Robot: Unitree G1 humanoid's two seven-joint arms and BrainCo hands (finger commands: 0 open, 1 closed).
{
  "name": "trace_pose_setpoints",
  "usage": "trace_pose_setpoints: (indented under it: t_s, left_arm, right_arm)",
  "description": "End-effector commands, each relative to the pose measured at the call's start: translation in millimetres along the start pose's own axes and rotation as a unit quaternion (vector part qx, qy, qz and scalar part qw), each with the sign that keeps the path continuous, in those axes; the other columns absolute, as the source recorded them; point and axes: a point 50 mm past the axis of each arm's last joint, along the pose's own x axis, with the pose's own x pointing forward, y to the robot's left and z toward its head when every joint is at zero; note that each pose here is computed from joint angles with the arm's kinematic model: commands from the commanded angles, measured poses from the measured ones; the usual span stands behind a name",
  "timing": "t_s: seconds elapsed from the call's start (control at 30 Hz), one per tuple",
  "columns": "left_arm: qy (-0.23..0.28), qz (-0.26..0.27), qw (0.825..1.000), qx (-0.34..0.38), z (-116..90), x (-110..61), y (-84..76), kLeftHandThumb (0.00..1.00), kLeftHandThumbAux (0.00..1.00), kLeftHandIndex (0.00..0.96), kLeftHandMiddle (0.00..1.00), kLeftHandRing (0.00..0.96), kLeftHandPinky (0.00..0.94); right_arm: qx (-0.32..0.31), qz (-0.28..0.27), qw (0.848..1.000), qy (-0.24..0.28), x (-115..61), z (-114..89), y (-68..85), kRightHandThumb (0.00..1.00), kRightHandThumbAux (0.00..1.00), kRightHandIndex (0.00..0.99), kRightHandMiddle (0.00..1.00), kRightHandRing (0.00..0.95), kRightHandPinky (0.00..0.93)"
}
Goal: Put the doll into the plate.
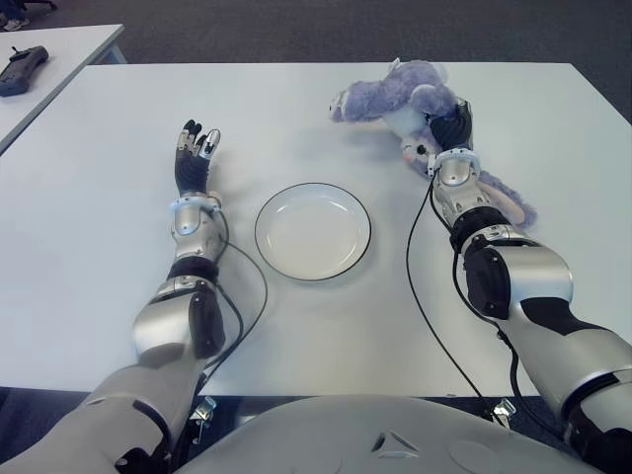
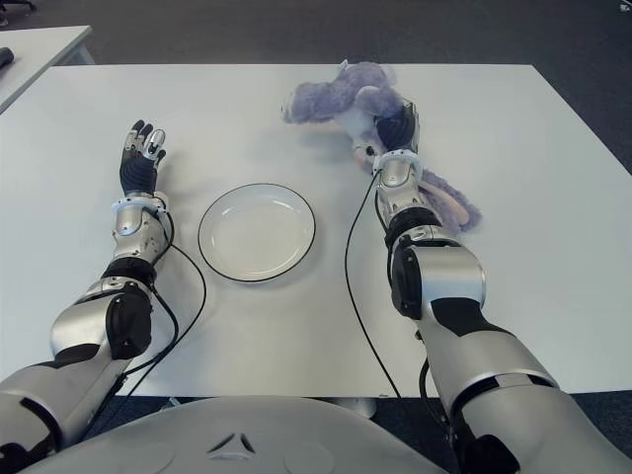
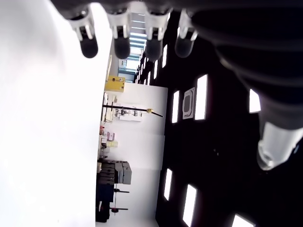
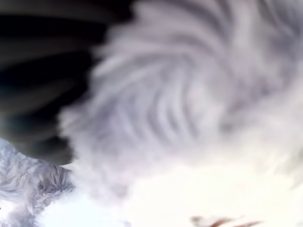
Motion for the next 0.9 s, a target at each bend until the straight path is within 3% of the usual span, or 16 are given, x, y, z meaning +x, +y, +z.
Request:
trace_pose_setpoints:
  t_s: [0.03,0.53,0.9]
  left_arm:
    - [0.233,0.059,0.969,-0.059,-114,-102.6,5.1,0.0,0.543,0.028,0.082,0.055,0.034]
    - [0.238,0.062,0.967,-0.065,-115,-101.0,2.3,0.0,0.543,0.028,0.084,0.06,0.037]
    - [0.239,0.059,0.967,-0.071,-115,-100.6,0.2,0.0,0.536,0.02,0.076,0.052,0.028]
  right_arm:
    - [-0.018,0.002,1.0,-0.023,3.8,9,-1.5,0.7,0.718,0.439,0.858,0.861,0.82]
    - [-0.037,0.001,0.985,-0.169,2.8,54,10.0,0.698,0.718,0.439,0.864,0.865,0.839]
    - [-0.048,0.021,0.97,-0.239,-1.7,70,15.5,0.698,0.718,0.439,0.867,0.869,0.832]
